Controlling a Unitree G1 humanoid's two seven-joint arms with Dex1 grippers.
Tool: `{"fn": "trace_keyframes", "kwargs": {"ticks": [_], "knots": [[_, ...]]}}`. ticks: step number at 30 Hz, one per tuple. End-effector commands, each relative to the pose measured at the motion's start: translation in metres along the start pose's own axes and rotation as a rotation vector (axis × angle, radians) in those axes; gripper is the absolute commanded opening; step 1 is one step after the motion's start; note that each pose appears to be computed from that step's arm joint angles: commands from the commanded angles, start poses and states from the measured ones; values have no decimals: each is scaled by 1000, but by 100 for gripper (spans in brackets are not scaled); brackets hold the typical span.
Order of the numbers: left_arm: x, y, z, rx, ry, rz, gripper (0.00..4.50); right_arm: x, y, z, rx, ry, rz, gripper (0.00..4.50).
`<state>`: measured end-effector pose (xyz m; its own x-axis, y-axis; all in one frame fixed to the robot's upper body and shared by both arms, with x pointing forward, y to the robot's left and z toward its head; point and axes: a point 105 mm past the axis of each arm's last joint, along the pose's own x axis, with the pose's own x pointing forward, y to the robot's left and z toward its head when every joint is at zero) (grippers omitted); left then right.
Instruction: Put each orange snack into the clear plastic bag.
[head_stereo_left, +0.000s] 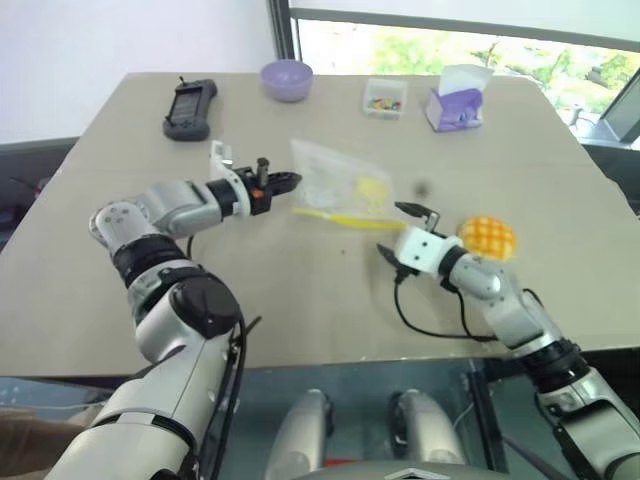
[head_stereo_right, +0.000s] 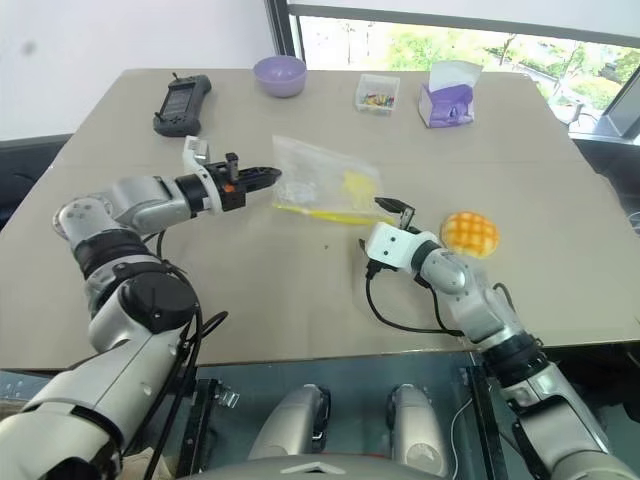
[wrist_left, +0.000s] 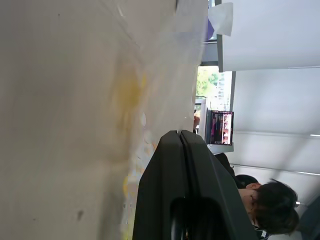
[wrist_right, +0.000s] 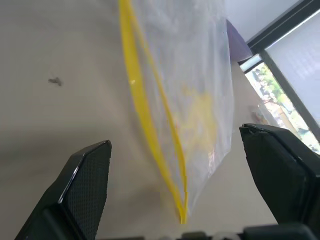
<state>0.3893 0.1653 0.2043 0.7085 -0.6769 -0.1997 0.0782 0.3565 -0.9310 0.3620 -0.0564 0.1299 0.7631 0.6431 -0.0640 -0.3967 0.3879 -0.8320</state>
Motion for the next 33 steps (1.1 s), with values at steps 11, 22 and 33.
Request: {"fn": "trace_keyframes", "kwargs": {"ticks": [11,22,33], "knots": [[-12,-26,7,22,-116,-51,0,32,14,-4,-70,20,3,179],[-26,-10,0,212,-109,64,0,36,-17,-8,-16,42,-116,7],[-54,-21,-29,1590,-44,174,148,45,-31,26,116,-59,-65,0]]}}
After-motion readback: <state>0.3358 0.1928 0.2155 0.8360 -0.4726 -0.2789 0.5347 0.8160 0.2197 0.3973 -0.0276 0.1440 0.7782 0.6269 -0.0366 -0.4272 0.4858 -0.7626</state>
